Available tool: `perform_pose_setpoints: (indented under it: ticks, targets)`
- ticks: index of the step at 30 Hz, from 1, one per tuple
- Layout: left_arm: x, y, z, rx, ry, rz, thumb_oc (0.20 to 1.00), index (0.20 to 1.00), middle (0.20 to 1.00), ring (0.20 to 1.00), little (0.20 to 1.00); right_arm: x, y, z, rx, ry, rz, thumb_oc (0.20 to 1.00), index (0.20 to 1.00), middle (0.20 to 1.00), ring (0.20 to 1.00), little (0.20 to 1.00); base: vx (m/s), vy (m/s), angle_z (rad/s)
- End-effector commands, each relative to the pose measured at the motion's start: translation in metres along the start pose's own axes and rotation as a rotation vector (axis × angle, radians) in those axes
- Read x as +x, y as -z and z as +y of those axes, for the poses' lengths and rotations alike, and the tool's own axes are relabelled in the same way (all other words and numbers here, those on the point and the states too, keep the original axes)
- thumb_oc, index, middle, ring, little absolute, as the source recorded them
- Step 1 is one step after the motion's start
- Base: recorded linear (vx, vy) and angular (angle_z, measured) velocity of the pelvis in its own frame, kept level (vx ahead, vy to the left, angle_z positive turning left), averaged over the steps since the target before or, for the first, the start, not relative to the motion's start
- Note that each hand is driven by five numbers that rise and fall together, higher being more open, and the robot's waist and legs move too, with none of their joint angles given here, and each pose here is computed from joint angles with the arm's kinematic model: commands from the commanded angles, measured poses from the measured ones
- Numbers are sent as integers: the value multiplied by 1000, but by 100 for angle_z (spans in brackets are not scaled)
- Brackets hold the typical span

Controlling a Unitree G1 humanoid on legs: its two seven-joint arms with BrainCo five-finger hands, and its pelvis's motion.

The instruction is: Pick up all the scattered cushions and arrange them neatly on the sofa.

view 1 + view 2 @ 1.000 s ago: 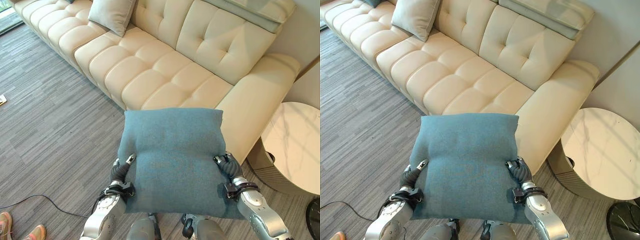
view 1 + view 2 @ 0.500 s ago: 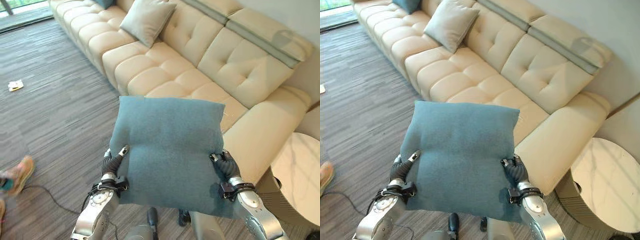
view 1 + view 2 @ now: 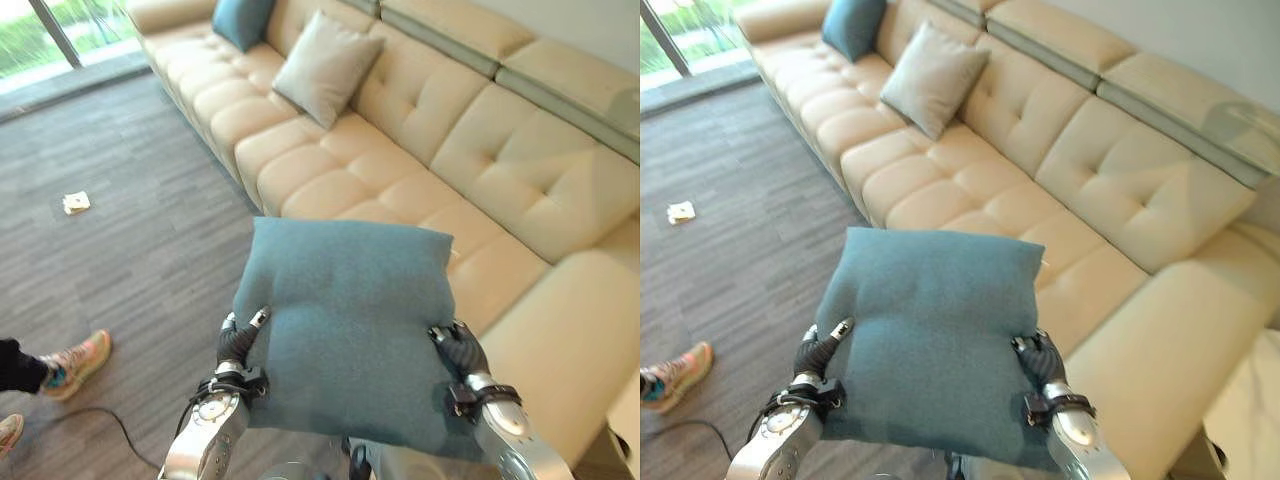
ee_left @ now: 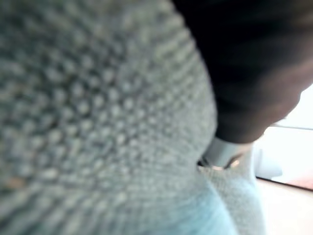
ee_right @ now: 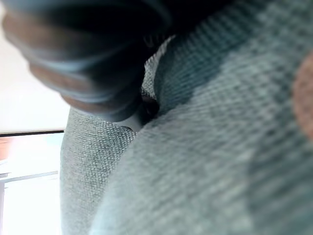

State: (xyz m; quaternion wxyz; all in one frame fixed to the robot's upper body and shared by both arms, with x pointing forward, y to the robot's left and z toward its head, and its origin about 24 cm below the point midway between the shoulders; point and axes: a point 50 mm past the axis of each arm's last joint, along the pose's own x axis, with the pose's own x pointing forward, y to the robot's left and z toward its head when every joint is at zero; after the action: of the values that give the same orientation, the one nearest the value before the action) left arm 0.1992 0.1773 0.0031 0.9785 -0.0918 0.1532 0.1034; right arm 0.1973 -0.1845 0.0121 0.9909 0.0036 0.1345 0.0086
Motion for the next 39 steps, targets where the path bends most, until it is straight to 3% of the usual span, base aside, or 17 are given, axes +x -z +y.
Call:
perform_pose_setpoints:
  ticks: [1, 12, 23, 33, 39]
  targets:
    - [7, -57, -16, -45, 93, -278, 200, 200, 200, 200, 200, 13, -58, 18, 39, -94, -286, 200, 200, 200, 200, 200, 278, -55, -98]
    - [4, -42, -12, -35, 59, -223, 200, 200, 200, 200, 200, 15, -52, 24, -16, -122, -259, 200, 200, 200, 200, 200, 195, 52, -91]
    - [8, -42, -11, 19, 102, -217, 200, 200, 200, 200, 200, 18, -49, 20, -88, -116, -238, 200, 200, 200, 200, 200, 206, 258, -78]
    - [22, -51, 8, 77, -12, -254, 200, 200, 200, 200, 200, 33, -54, 37, -54, -138, -259, 200, 200, 200, 200, 200, 77, 76, -117]
    - [33, -54, -17, 94, 10, -278, 200, 200, 200, 200, 200, 42, -67, 54, -59, -147, -314, 200, 200, 200, 200, 200, 174, -49, 19]
